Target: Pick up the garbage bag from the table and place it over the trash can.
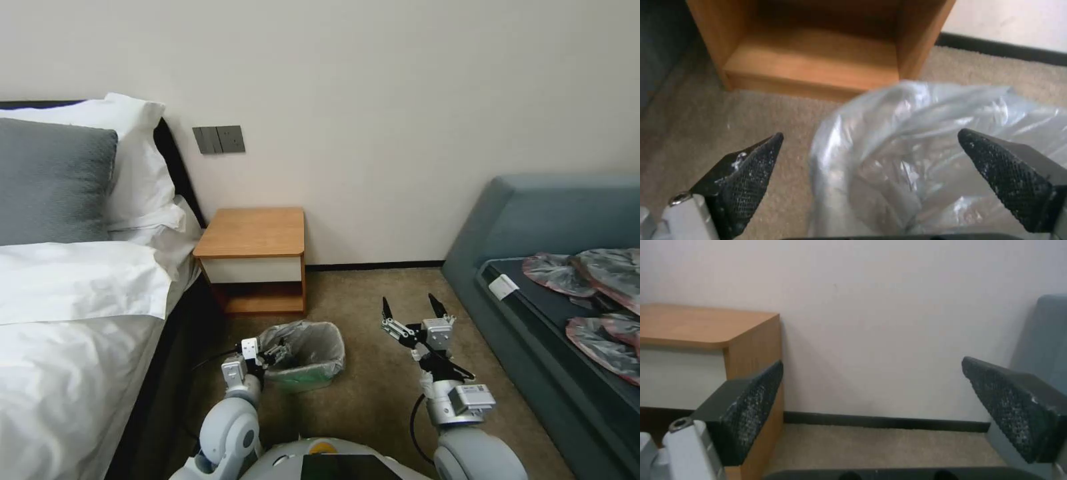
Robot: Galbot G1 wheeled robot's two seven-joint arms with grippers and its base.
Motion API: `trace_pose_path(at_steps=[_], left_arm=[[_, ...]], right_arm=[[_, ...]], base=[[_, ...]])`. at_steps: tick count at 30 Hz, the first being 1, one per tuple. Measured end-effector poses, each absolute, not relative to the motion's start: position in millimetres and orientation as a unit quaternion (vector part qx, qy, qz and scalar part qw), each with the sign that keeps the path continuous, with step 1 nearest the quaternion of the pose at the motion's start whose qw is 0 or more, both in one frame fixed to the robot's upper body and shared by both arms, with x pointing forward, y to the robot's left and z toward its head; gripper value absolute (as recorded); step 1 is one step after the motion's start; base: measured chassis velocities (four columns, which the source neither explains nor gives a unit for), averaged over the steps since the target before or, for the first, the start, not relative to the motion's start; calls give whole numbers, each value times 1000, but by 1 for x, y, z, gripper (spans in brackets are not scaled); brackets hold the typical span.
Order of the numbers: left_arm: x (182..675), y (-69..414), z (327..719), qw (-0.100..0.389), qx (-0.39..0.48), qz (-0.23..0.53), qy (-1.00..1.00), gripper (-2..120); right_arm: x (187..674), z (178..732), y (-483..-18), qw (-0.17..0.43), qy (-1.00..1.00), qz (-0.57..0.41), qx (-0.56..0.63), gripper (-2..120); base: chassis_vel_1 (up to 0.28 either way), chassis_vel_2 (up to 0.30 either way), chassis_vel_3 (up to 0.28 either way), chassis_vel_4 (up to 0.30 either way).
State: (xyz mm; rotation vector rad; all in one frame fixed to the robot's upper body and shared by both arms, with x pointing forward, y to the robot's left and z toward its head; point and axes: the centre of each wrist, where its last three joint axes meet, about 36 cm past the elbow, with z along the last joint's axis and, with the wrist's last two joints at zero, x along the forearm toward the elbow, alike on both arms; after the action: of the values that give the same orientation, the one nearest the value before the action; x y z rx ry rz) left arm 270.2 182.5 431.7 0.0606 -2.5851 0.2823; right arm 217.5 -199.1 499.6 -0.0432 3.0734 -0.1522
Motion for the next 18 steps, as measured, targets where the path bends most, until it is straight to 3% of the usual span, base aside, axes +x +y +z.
trace_pose_path(at_steps=[4,8,9,12,18], left_arm=[[270,192,437,222,14,109,-969,100],[272,213,442,75,-9,59,-995,100],[272,213,442,75,-9,59,-995,100],[272,221,447,1,-34,28,-999,100],[263,223,458,-58,-85,12,-995,100]], right_arm=[[218,500,-200,32,998,-45,-7,100],[222,488,-212,53,997,-54,3,100],[222,488,-212,53,997,-54,3,100],[224,483,-216,64,997,-44,11,100],[224,479,-215,76,996,-31,25,100]], base=[[0,0,0,0],[0,0,0,0],[0,0,0,0],[0,0,0,0],[0,0,0,0]])
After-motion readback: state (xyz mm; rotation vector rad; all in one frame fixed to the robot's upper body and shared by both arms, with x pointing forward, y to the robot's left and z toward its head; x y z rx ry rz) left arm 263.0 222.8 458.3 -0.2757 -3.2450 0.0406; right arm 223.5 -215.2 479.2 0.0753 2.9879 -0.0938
